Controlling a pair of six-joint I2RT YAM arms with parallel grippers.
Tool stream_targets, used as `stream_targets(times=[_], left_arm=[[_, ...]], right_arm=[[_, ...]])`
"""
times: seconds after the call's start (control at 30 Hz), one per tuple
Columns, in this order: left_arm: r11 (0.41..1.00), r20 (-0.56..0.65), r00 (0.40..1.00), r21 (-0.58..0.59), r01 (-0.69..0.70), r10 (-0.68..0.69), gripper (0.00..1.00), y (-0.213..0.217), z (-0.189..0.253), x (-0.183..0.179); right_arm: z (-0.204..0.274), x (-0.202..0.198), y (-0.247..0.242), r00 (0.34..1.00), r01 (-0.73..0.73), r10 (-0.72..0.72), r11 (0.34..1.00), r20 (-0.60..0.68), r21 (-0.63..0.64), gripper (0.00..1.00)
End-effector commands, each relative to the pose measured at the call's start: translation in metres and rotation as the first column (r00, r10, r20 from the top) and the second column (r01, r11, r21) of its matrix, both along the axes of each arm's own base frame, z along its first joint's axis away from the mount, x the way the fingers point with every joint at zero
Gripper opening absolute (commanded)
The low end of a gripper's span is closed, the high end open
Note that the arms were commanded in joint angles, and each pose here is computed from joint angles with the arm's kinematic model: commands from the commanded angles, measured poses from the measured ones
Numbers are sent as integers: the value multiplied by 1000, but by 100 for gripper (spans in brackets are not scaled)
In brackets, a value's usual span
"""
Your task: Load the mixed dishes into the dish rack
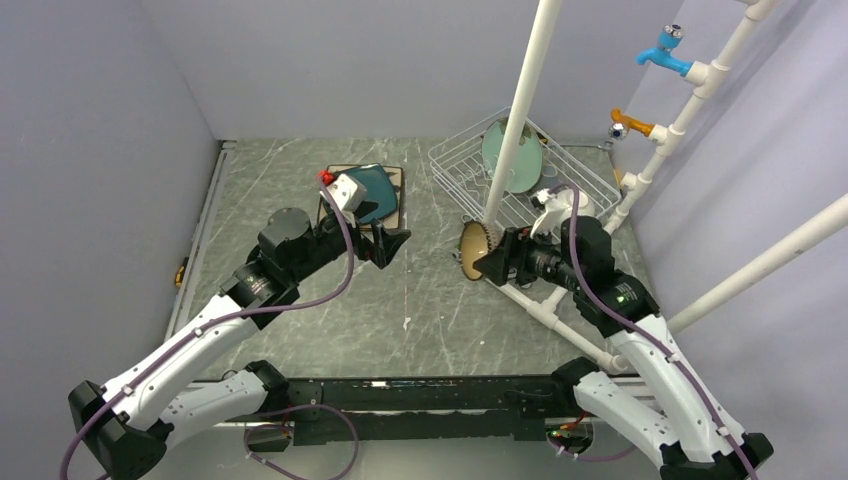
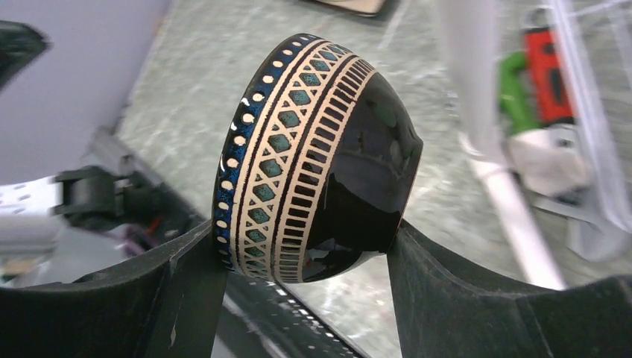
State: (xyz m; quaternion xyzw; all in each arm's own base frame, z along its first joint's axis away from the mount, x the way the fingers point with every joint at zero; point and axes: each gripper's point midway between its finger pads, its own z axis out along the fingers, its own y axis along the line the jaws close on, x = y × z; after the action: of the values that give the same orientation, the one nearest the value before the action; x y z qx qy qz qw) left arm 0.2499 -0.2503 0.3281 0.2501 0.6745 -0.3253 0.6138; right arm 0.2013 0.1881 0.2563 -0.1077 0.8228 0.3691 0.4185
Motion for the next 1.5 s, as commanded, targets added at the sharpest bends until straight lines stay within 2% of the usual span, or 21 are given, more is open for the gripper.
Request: stream_targets(times=[0.0, 0.2, 0.3, 0.47, 0.57, 0.63, 0.8, 0.9, 1.03, 1.13, 1.2, 1.3, 1.4, 1.47], left_arm=[[999, 31, 999, -29, -22, 23, 99, 2, 11, 3], [1000, 17, 1000, -27, -14, 14, 99, -1, 8, 3], [1000, 15, 1000, -25, -13, 14, 99, -2, 7, 4], [1000, 4, 1000, -17, -10, 10, 99, -5, 4, 7], [1000, -4, 1000, -8, -10, 10, 99, -6, 1, 8], [1000, -5, 1000, -2, -18, 18, 100, -5, -1, 10], [999, 4, 999, 14, -34, 34, 100, -3, -1, 12], [999, 10, 999, 11, -34, 34, 99, -2, 1, 12], [999, 17, 999, 7, -33, 32, 99, -1, 5, 10], [999, 21, 999, 2, -38, 38, 99, 1, 6, 9], [999, 26, 999, -2, -38, 38, 99, 1, 8, 9], [999, 28, 999, -11, -30, 31, 99, 1, 12, 7], [1000, 29, 999, -17, -18, 19, 99, 0, 12, 5], [1000, 25, 999, -13, -22, 23, 99, 0, 10, 6]], right_arm=[[16, 20, -49, 972, 215, -191, 959, 139, -183, 0], [23, 28, -96, 917, 397, -357, 850, 176, -346, 0], [31, 35, -121, 861, 507, -461, 764, 214, -399, 0], [33, 58, -161, 710, 685, -643, 537, 286, -492, 0], [30, 74, -177, 595, 764, -732, 386, 333, -516, 0], [27, 87, -178, 545, 796, -761, 338, 352, -501, 0], [18, 123, -172, 508, 826, -796, 342, 329, -448, 0], [11, 146, -169, 533, 817, -788, 384, 309, -430, 0], [0, 168, -180, 531, 820, -776, 371, 339, -436, 0], [-17, 184, -188, 560, 804, -758, 403, 333, -437, 0], [-26, 195, -187, 591, 789, -745, 452, 310, -417, 0], [-48, 214, -189, 610, 775, -746, 489, 269, -401, 0], [-60, 222, -192, 600, 752, -778, 471, 185, -460, 0], [-60, 225, -192, 571, 773, -806, 465, 156, -432, 0]])
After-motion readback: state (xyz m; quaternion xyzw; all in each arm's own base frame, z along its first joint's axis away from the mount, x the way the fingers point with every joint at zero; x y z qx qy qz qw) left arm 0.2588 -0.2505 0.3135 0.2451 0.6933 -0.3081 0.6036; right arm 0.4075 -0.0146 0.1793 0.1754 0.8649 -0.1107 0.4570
